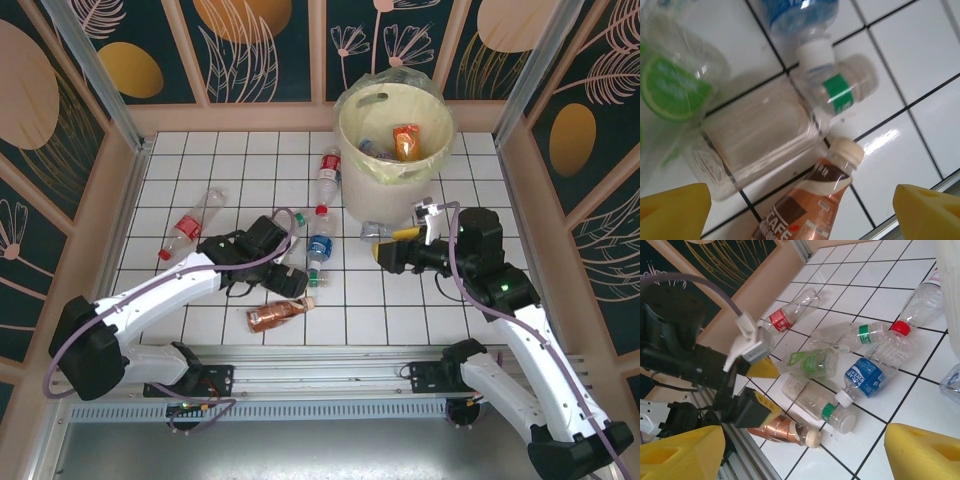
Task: Put the plastic bottles in the bin
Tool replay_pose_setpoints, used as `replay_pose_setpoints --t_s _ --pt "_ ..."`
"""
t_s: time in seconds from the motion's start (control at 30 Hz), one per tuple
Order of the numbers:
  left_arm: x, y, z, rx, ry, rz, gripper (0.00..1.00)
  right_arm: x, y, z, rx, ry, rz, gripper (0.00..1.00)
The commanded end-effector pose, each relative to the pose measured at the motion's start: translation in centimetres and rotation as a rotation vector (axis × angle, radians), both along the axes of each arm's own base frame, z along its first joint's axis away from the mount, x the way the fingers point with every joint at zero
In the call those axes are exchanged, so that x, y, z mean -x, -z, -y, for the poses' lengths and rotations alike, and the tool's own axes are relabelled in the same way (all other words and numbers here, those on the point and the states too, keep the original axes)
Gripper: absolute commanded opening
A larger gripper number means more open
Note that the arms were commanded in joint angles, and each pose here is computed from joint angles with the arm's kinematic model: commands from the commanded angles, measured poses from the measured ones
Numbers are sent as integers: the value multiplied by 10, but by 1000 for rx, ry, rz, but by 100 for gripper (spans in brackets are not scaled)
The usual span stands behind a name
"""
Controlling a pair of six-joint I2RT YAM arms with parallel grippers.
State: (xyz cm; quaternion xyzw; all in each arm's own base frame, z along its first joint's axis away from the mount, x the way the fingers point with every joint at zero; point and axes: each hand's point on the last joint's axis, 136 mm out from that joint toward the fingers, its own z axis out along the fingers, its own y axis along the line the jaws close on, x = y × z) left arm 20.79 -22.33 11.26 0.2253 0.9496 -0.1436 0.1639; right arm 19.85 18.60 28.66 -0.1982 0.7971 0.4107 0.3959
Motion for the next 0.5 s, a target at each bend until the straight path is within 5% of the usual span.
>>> replay_pose_setpoints --t_s 0.0,0.47 --pt "25 21 -13 -46 -64 -116 94 6 -3 -4 -26 -30 5 84" --pt "72 64 -23 -139 -67 -240 94 5 -4 -6 -37 -37 2 84"
